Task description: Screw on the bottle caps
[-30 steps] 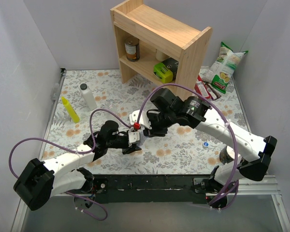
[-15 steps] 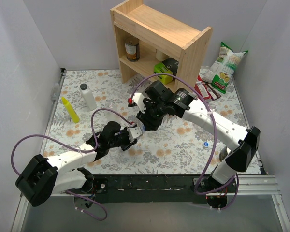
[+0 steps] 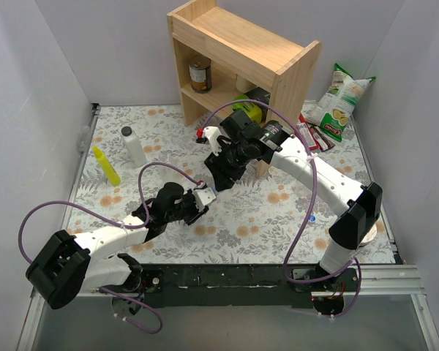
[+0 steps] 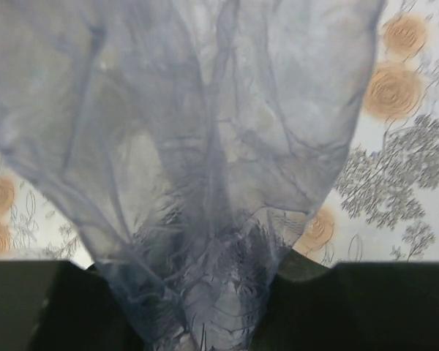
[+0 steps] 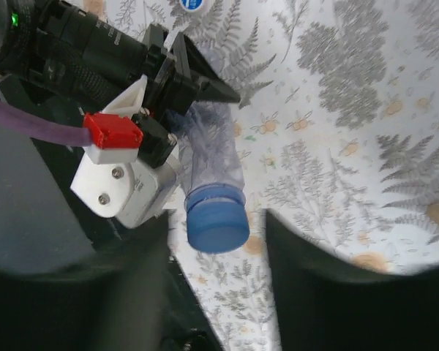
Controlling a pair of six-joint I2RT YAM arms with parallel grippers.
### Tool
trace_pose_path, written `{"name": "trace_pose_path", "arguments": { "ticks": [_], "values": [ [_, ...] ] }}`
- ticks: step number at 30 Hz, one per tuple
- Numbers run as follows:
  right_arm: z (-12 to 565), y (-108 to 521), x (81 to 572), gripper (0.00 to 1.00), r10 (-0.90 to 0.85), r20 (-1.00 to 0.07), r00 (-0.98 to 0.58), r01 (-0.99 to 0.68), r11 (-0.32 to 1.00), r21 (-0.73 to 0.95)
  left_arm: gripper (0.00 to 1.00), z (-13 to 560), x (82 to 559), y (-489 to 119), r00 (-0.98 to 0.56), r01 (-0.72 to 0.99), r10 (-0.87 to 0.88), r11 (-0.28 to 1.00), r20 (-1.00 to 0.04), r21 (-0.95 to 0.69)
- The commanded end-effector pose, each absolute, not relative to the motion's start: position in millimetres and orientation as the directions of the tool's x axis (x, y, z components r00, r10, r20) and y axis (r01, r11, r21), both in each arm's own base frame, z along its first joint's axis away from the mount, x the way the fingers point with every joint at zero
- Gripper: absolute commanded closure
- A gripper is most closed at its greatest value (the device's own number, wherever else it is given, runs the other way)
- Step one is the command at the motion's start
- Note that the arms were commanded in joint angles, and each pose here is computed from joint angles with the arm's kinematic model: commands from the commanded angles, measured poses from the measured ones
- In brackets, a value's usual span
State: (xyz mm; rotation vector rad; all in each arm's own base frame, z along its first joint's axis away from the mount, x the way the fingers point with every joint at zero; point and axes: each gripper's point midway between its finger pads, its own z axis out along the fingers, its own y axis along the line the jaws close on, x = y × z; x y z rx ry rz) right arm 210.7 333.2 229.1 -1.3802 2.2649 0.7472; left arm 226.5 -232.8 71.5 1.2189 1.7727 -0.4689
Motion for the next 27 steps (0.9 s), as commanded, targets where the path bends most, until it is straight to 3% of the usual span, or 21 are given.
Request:
{"name": "trace_pose_path", "arguments": {
  "ticks": [1,7,11,14,21,22,27],
  "values": [
    [281.8,348.4,222.0,0.09,-0.638,-0.701,-0.319,-0.934,0.335,0.119,1.00,107.7,229.4,-260.0,-0.048,0.901,0.442,0.407,-0.896,0.152],
    [348.2,336.0,197.7,0.08,-0.586,-0.808,-0.056,-0.992,0.121,-0.019,1.00,92.1,181.5,-264.2,-0.111,0.973,0.459,0.229,-0.881,-0.003],
    [312.9,308.6,169.6,0.25,-0.623,-0.762,0.180,-0.984,-0.121,-0.133,1.00,92.9,163.2,-263.2,-0.077,0.993,0.475,0.116,-0.877,-0.025],
    [278.4,288.8,151.7,0.29,-0.606,-0.713,0.354,-0.933,-0.278,-0.227,1.00,90.4,155.7,-260.5,-0.011,0.999,0.503,0.033,-0.864,0.007],
    [264.8,284.5,143.5,0.23,-0.533,-0.624,0.571,-0.820,-0.396,-0.413,1.00,99.9,150.2,-261.7,0.057,0.998,0.509,-0.046,-0.859,0.039],
    [267.5,288.6,145.0,0.17,-0.522,-0.623,0.583,-0.813,-0.391,-0.432,1.00,99.9,149.1,-261.7,0.060,0.998,0.508,-0.053,-0.859,0.038],
    [274.8,299.6,137.9,0.24,-0.467,-0.637,0.613,-0.789,-0.405,-0.462,1.00,102.2,148.6,-262.4,0.067,0.997,0.511,-0.065,-0.857,0.040]
  ]
}}
